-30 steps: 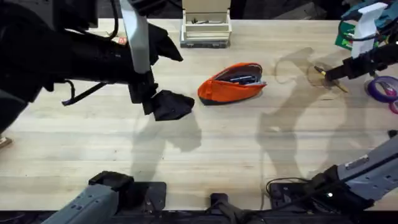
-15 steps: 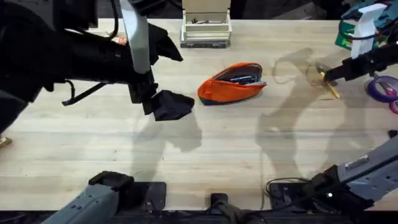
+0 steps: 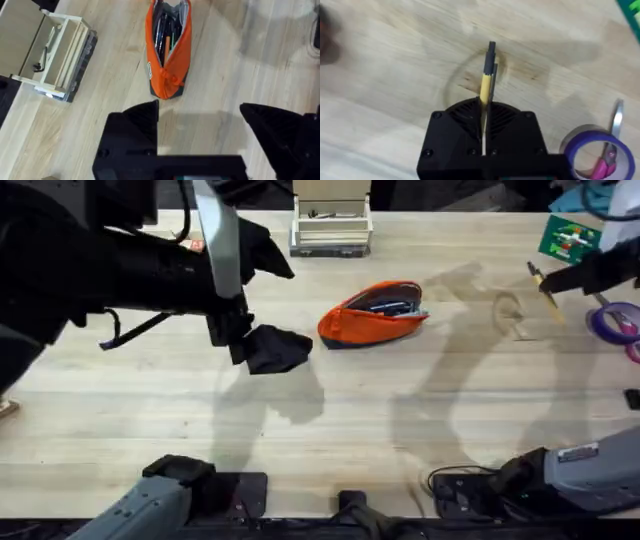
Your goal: Unzip the bag, pick up the pens from the table one at a time and place them inside, then zip the bag closed.
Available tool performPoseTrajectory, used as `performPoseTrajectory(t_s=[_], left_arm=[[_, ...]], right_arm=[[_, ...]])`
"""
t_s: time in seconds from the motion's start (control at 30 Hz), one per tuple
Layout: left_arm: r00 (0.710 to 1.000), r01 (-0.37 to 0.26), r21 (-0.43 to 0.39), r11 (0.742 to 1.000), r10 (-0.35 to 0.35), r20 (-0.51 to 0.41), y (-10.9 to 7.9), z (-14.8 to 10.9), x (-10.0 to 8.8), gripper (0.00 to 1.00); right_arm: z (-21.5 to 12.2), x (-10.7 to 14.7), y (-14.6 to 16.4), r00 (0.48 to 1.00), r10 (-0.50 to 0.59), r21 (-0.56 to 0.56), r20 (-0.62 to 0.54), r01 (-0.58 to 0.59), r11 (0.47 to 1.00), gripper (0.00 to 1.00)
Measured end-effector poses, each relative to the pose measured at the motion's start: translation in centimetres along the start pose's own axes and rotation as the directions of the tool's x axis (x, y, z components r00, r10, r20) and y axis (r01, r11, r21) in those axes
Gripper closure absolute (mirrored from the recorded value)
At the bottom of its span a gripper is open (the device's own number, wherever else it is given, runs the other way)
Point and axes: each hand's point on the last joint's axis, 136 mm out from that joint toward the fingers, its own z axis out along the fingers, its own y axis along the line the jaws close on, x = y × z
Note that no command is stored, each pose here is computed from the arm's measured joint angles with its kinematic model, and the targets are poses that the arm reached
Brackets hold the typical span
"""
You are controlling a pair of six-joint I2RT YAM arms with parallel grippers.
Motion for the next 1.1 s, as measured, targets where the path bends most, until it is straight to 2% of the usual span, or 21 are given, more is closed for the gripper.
performPoseTrajectory(t_s=[0.3, 0.53, 0.83, 1.1], left_arm=[[1.0, 0.0, 0.0, 1.0, 0.0, 0.0, 0.0, 0.0, 0.0, 0.007], [1.0, 0.0, 0.0, 1.0, 0.0, 0.0, 0.0, 0.0, 0.0, 0.007], [1.0, 0.0, 0.0, 1.0, 0.0, 0.0, 0.0, 0.0, 0.0, 0.007], [1.0, 0.0, 0.0, 1.0, 0.0, 0.0, 0.0, 0.0, 0.0, 0.007]], right_arm=[[-5.5, -2.2, 4.0, 0.983, -0.132, -0.038, 0.129, 0.138, 0.99, 0.97], [-9.9, -4.1, 7.2, 0.944, -0.242, 0.002, 0.226, 0.247, 0.969, 0.97], [-13.6, -6.7, 13.1, 0.863, -0.402, 0.045, 0.305, 0.409, 0.912, 0.97], [-14.4, -8.2, 18.6, 0.771, -0.533, 0.02, 0.349, 0.562, 0.827, 0.97]])
